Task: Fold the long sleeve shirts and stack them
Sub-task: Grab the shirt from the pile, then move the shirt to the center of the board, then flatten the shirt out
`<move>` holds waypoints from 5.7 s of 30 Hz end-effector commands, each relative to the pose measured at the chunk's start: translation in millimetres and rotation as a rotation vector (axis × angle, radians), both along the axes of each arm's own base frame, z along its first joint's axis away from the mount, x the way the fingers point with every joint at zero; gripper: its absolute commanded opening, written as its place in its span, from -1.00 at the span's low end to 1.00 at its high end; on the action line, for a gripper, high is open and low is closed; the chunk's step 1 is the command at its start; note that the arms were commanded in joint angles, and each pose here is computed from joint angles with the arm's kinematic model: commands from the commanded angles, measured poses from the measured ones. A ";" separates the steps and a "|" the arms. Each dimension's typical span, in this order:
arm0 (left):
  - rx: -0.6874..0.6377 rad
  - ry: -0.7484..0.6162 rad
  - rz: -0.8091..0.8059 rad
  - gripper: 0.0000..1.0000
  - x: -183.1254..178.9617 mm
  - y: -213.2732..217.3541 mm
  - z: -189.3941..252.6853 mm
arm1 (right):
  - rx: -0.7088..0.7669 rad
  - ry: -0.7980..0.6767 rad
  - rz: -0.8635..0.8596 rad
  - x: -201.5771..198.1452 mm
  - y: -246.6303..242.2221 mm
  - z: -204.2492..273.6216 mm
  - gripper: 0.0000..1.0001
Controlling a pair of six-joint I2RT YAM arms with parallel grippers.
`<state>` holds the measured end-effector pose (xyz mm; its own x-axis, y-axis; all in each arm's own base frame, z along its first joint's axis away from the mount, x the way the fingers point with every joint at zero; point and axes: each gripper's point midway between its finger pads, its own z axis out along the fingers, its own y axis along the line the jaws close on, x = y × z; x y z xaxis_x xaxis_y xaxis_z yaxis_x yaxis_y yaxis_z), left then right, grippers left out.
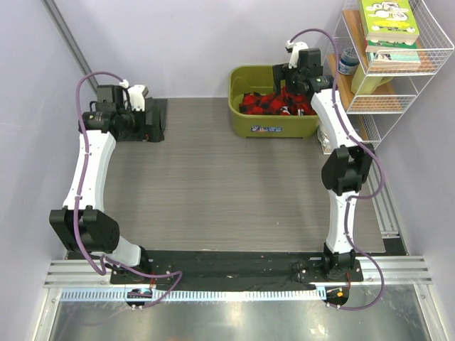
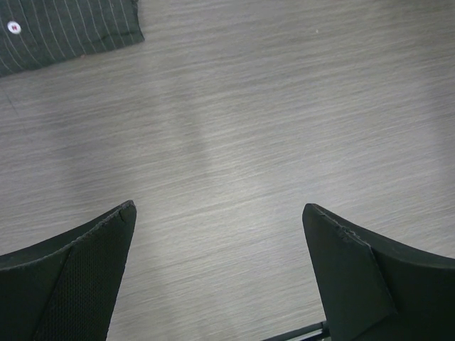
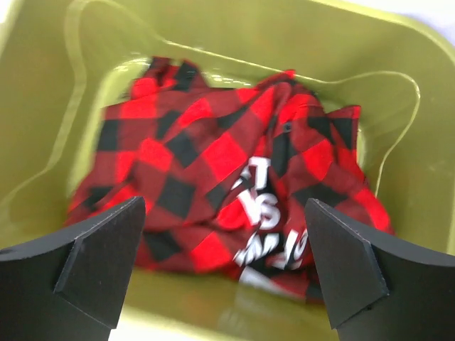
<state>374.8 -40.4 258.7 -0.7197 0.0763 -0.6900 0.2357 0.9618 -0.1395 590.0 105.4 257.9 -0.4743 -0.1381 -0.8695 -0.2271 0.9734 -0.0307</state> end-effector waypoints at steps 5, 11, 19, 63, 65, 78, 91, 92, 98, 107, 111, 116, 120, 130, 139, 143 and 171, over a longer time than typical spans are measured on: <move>0.044 0.006 0.011 0.99 -1.4 8.3 -13.0 | -0.057 -0.004 -0.109 56.0 -37.7 -49.9 0.99; 0.065 0.052 0.026 0.99 -2.1 13.4 -30.0 | -0.058 0.054 -0.084 74.3 -32.1 -117.6 0.99; 0.104 0.086 0.044 1.00 1.7 20.7 -37.5 | -0.021 0.134 -0.025 78.2 -18.0 -174.9 0.64; -0.324 -0.014 0.037 0.99 -10.7 12.8 -3.5 | 0.235 -0.670 0.035 -240.9 71.8 256.6 -0.98; -0.289 -0.026 -0.014 1.00 -19.1 11.8 -10.4 | 0.144 -0.551 -0.097 -241.5 28.5 191.2 -0.98; -0.272 -0.010 -0.467 0.97 -19.9 -70.6 -76.1 | -0.147 -0.063 0.087 -284.8 -9.4 -16.5 0.73; -0.386 -0.015 -0.395 0.85 27.7 -109.6 -73.5 | -0.140 0.216 0.518 -204.4 88.1 -128.6 0.57; -0.365 0.031 -0.395 0.85 16.7 -105.1 -81.5 | -0.125 0.230 0.550 -202.9 95.1 -130.7 0.52; -0.313 0.132 -0.445 0.81 -26.8 -76.5 -82.4 | -0.087 0.520 0.713 -256.1 119.7 -200.1 0.15; -0.304 0.245 -0.481 0.72 -103.2 -21.9 -85.4 | 0.016 0.438 0.786 -254.0 217.8 -211.3 -0.28; -0.283 0.264 -0.449 0.64 -112.2 -8.8 -89.0 | 0.176 0.426 0.680 -197.7 278.1 -203.3 -0.66; -0.269 0.270 -0.472 0.62 -110.7 -13.0 -93.0 | 0.243 0.259 0.693 -159.1 291.5 -120.6 -0.45; -0.130 0.298 -0.443 0.66 -89.3 -11.5 -124.5 | 0.163 0.281 0.674 -172.0 232.9 -99.9 -0.17; 0.038 0.492 -0.550 0.42 -72.8 -8.3 -194.5 | -0.214 0.453 0.460 -195.6 58.6 -160.1 -0.24; 0.083 0.632 -0.638 -0.59 -91.1 -6.4 -209.7 | -0.253 0.686 0.544 -278.2 35.0 -218.7 -0.34; 0.080 0.632 -0.632 -0.92 -89.9 -1.8 -198.6 | -0.289 0.781 0.675 -322.4 44.7 -233.0 -0.41; 0.117 0.592 -0.565 -0.99 -83.1 45.7 -173.9 | -0.086 0.102 0.587 -161.2 152.7 -109.3 0.06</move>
